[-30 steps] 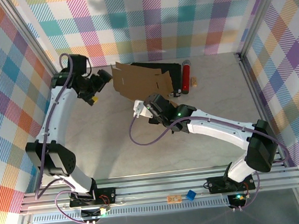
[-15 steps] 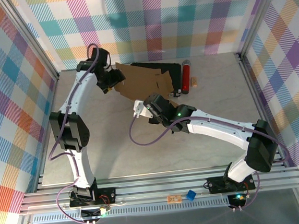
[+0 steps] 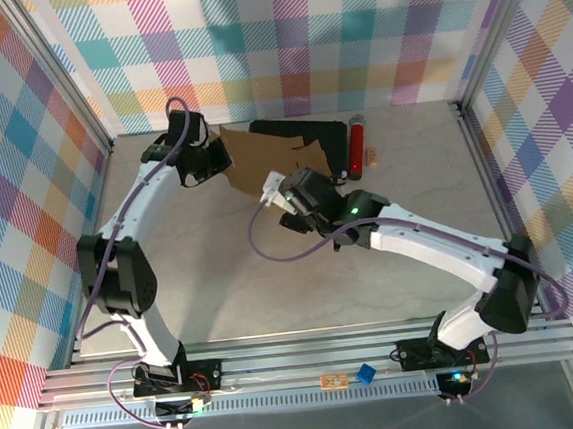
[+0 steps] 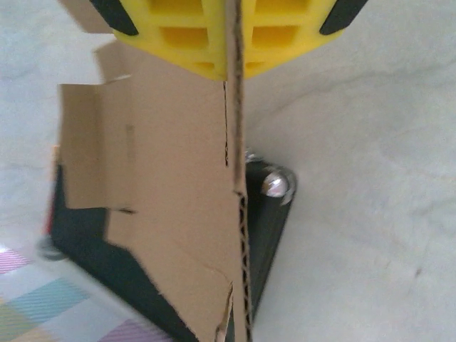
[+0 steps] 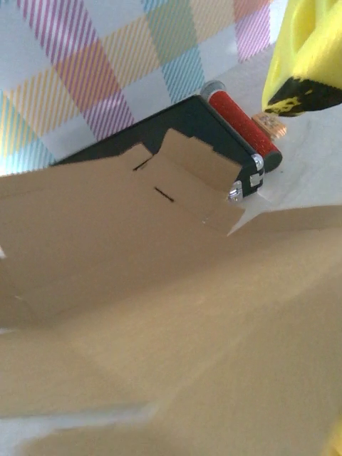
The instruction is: Fold the paper box
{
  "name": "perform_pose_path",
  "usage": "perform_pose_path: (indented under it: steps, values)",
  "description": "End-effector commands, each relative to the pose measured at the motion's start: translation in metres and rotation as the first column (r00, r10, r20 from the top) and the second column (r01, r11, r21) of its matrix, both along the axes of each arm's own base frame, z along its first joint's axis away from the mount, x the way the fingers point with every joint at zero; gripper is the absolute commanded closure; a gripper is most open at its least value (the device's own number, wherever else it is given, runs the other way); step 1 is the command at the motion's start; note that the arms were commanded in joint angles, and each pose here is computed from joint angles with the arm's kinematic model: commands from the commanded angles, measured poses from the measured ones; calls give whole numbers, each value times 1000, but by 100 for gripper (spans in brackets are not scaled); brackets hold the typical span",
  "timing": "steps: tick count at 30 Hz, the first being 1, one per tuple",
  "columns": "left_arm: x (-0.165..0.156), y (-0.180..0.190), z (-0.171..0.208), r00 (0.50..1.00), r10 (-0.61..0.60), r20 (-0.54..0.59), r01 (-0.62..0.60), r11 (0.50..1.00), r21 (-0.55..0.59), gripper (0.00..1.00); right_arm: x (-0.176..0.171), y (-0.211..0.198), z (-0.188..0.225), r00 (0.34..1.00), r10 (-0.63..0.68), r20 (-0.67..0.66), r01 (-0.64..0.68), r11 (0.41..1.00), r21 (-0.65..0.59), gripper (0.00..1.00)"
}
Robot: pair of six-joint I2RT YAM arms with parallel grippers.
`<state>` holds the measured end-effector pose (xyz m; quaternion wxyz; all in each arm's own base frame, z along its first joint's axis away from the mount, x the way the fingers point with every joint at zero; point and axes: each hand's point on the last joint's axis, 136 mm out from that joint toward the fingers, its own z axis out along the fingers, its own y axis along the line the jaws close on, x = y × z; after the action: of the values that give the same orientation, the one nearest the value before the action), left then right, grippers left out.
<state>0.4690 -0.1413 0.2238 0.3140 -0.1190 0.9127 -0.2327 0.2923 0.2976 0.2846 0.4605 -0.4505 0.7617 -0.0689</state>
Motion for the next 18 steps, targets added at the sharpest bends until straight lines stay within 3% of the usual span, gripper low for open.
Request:
perform_pose_path:
  steps: [1,3,5,9,10,13,15,18]
  values:
    - [9,-14,48,972,-89,217,98,995,-30,100,-25,-22,64,986,-119,-113,151,928,341,16]
    - [7,-21,54,959,-116,257,130,991,-37,100,-28,-30,85,972,-157,-173,221,856,468,16]
    - [5,-32,63,932,-148,330,172,984,-45,100,-19,-41,99,938,-213,-272,337,737,586,19]
    - [-3,-52,75,865,-214,453,250,968,-19,100,23,-60,108,799,-198,-568,599,346,722,25]
    - [-5,-58,77,848,-234,476,272,962,-11,100,37,-64,107,754,-178,-633,657,236,716,26]
    - [-14,-75,82,784,-320,531,366,930,21,100,79,-70,101,624,-90,-777,778,-23,627,28]
    - [-19,-83,85,751,-359,554,400,915,51,100,102,-68,98,545,-31,-838,830,-118,545,30]
    - [-30,-92,88,699,-419,580,437,892,118,100,130,-67,84,411,19,-911,893,-211,398,32]
